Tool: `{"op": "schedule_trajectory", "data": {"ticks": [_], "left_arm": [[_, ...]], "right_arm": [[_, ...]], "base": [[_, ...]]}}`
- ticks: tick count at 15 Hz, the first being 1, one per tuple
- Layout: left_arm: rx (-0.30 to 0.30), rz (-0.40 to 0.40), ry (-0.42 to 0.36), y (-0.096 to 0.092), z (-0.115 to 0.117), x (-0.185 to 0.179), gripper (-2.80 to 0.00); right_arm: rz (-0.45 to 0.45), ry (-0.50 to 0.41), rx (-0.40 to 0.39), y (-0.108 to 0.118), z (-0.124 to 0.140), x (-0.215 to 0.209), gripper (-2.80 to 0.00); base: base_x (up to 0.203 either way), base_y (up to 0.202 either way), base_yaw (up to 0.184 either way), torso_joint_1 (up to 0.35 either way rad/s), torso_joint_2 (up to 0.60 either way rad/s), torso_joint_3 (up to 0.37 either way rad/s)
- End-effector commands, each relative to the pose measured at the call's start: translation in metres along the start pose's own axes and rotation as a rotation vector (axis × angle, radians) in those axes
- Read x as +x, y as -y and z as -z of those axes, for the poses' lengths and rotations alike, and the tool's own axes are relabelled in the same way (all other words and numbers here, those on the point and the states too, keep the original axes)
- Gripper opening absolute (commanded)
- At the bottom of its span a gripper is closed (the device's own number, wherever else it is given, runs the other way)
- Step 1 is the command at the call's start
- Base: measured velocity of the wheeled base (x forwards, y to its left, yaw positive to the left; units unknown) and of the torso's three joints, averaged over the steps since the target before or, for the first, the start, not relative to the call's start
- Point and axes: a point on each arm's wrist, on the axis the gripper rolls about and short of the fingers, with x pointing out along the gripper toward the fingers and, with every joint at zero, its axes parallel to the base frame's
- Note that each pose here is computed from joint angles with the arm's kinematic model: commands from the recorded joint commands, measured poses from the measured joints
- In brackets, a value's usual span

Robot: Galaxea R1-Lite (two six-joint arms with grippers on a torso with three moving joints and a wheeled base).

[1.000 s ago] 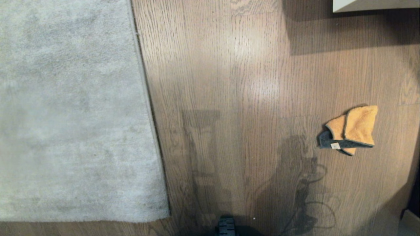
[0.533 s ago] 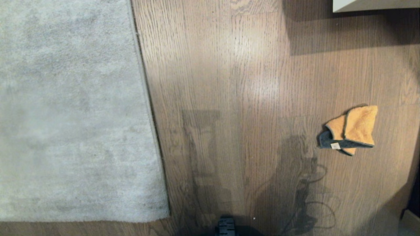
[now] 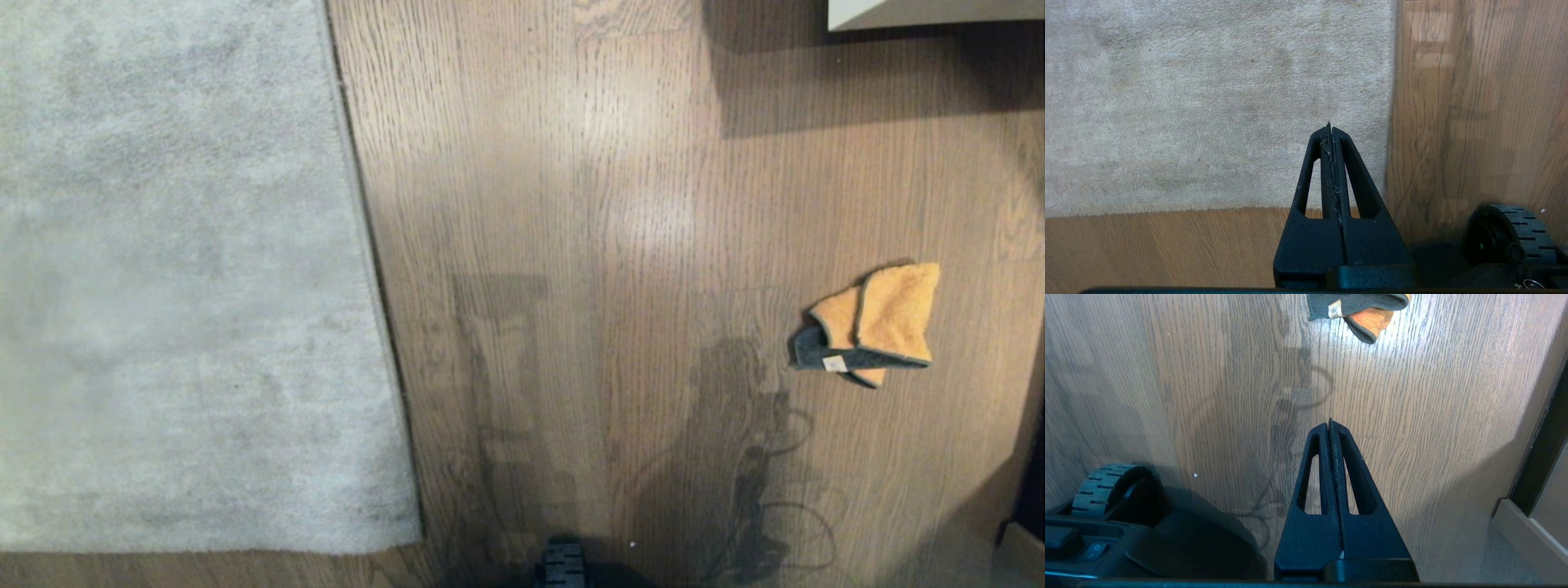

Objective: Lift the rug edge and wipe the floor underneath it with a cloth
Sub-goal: Pick up the rag

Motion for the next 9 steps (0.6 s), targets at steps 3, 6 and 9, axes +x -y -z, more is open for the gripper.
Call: {"op": "schedule_trajectory", "data": {"ticks": [3, 6, 9], "left_arm": [[-0.001, 0.000, 0.001, 0.0000, -0.0002, -0.0001, -2.80], [-0.001, 0.000, 0.000, 0.0000, 0.0001, 0.0000, -2.80], [-0.001, 0.000, 0.001, 0.0000, -0.0002, -0.0001, -2.80]], "right_arm": [[0.000, 0.002, -0.001, 0.0000, -0.0001, 0.0000, -2.80], [0.001, 0.003, 0.010, 0.0000, -0.0003, 0.0000, -2.80], [-0.001, 0.003, 0.008, 0.0000, -0.0003, 0.0000, -2.80]], "base": [[0.000, 0.000, 0.000, 0.000, 0.00, 0.000], [0.000, 0.000, 0.000, 0.000, 0.00, 0.000], [0.000, 0.000, 0.000, 0.000, 0.00, 0.000]]}}
